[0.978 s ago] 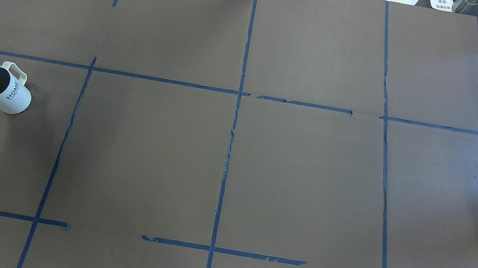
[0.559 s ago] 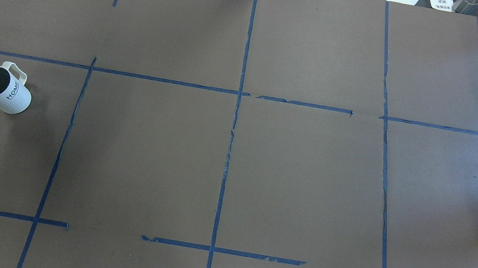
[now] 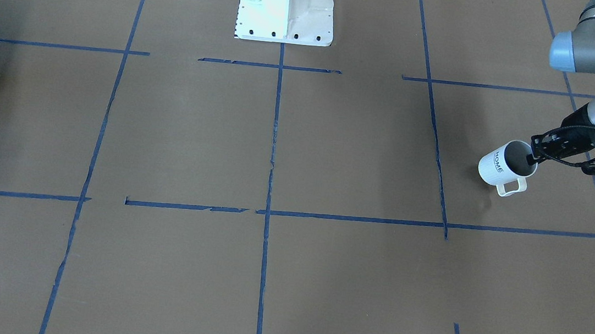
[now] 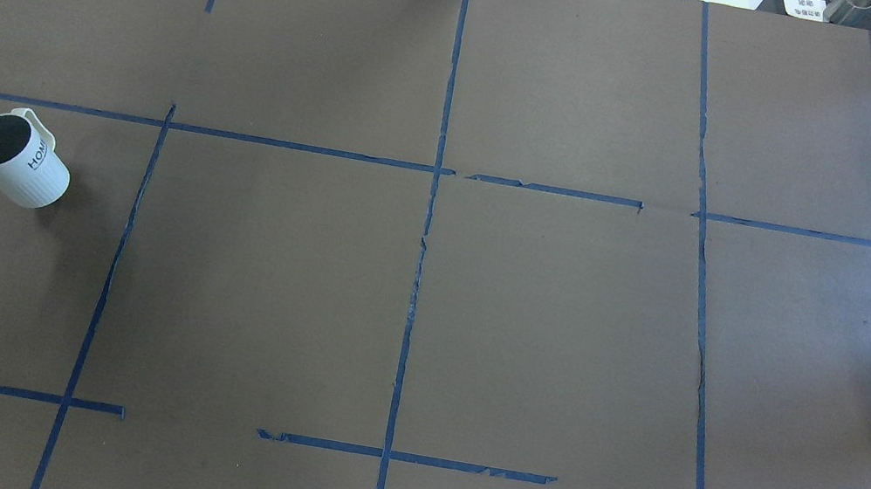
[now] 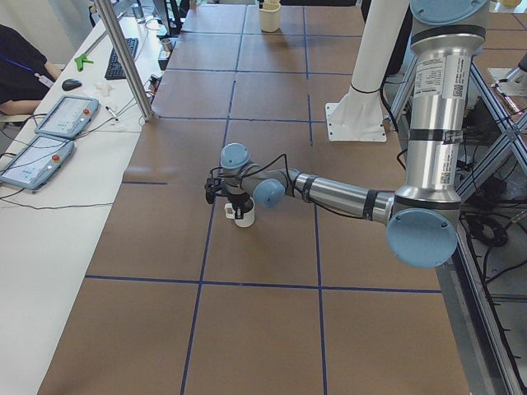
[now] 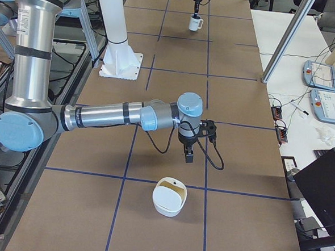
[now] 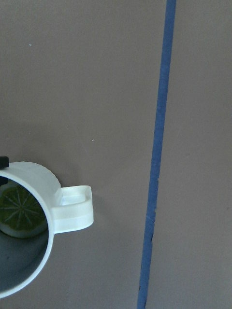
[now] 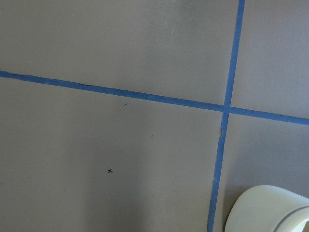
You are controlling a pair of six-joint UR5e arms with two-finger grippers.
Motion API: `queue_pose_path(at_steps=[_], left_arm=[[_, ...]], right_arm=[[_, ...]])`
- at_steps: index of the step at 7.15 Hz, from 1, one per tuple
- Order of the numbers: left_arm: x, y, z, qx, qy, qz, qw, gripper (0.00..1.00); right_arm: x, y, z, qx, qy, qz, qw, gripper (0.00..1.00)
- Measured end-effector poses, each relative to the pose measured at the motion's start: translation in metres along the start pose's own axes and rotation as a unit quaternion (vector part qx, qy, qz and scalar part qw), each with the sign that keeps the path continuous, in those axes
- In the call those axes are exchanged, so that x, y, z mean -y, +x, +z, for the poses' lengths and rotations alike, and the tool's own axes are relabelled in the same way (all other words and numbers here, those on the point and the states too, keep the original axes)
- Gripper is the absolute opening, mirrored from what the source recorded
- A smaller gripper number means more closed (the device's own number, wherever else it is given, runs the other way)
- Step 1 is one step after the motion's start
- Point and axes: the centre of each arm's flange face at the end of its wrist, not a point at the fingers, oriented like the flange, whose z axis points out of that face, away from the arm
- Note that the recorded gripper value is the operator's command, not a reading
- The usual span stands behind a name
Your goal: Left arm hands cup to right arm to dump lemon
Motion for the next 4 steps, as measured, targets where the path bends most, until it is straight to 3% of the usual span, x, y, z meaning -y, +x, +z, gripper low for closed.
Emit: queue_pose_path(at_steps=[2,4], left_arm=[[0.012,0.043,-0.052,-0.02,0.03,0.01,0.9993,0.0],[0.037,0.123,-0.097,-0.023,0.038,0.018,0.9989,0.0]], right_arm=[[0.004,-0.006,0.0,0.001,0.002,-0.006,1.0,1.0],[0.04,-0.057,0.003,0.013,0.015,-0.045,0.9988,1.0]])
